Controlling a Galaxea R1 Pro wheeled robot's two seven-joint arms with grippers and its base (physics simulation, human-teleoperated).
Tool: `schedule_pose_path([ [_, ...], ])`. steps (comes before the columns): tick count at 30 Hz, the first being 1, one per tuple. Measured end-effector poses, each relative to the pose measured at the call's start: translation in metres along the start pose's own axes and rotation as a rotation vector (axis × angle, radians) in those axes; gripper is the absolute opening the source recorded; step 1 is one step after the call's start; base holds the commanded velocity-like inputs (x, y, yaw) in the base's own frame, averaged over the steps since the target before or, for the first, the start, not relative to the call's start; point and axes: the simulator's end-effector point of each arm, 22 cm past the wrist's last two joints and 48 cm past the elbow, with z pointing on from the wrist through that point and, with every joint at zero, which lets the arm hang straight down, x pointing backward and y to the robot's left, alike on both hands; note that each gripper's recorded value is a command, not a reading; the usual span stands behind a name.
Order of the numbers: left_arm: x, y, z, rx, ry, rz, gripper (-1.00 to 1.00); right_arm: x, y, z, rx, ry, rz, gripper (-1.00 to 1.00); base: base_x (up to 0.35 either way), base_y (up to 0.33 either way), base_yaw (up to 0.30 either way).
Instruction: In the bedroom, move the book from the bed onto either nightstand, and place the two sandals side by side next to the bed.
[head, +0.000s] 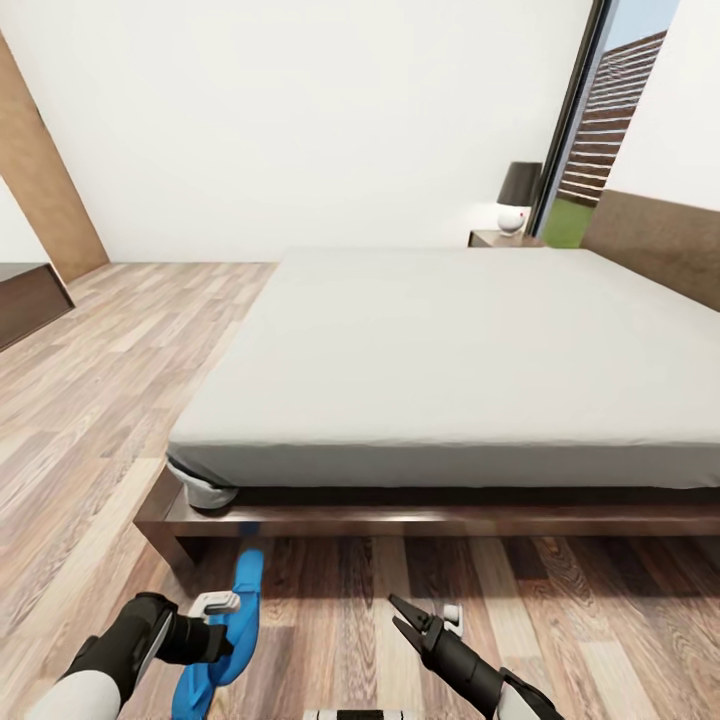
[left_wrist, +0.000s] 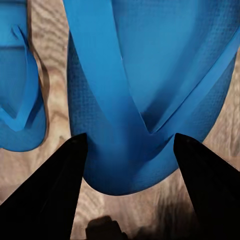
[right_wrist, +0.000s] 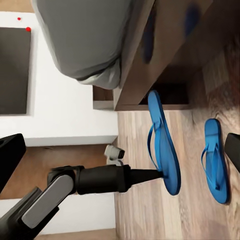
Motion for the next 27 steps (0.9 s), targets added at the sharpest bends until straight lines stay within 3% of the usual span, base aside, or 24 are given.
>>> schedule_pose_path([
  [14,0.012,-0.004,0.025,0.007,0.037,-0.008,-1.0,0.007,-0.023,-0.003,0.023,0.0,0.047,1.0,0.0,0.0,0.0],
  [27,0.019,0.006,0.042,0.001,0.05,0.002,-1.0,0.016,-0.032,-0.006,-0.006,0.005,0.087,1.0,0.0,0.0,0.0],
])
